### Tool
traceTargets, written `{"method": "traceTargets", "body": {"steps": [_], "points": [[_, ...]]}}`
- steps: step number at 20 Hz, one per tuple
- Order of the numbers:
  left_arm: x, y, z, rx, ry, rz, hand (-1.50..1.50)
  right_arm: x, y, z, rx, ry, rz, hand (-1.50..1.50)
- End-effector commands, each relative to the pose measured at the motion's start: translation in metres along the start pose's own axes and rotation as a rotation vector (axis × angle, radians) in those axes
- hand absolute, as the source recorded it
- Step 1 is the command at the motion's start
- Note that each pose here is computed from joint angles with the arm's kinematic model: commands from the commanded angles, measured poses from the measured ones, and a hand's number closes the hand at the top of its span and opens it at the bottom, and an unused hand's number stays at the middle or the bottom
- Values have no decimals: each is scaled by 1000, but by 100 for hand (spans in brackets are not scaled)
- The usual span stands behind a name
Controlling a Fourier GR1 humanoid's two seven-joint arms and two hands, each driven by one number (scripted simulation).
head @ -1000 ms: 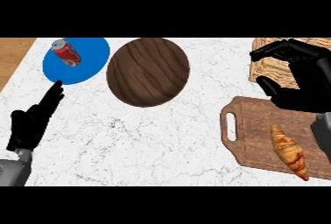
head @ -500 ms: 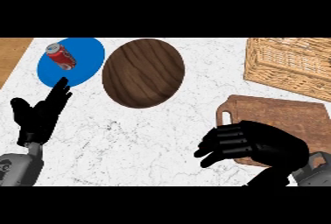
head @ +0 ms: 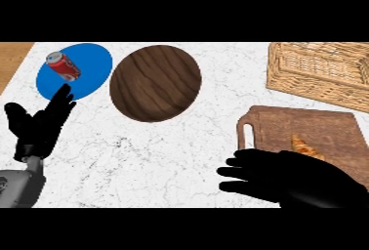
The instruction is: Pick the croissant from the cutting board and place it in the basket
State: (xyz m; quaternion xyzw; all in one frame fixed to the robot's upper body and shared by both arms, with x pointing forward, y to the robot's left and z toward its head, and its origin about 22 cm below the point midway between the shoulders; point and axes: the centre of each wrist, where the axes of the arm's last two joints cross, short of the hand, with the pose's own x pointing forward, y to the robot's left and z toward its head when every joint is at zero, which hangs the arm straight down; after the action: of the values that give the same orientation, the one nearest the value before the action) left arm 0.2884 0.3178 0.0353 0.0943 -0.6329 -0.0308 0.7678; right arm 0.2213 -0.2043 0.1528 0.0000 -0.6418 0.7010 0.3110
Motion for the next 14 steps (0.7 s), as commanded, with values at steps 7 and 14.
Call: {"method": "traceTargets", "body": {"steps": [7, 14], "points": [[13, -1, -9, -9, 3, 0, 0, 51, -87, 4, 46, 409, 425, -150], [-15, 0, 5, 0, -11, -11, 0, 34, -132, 13, 329, 476, 333, -150]]}}
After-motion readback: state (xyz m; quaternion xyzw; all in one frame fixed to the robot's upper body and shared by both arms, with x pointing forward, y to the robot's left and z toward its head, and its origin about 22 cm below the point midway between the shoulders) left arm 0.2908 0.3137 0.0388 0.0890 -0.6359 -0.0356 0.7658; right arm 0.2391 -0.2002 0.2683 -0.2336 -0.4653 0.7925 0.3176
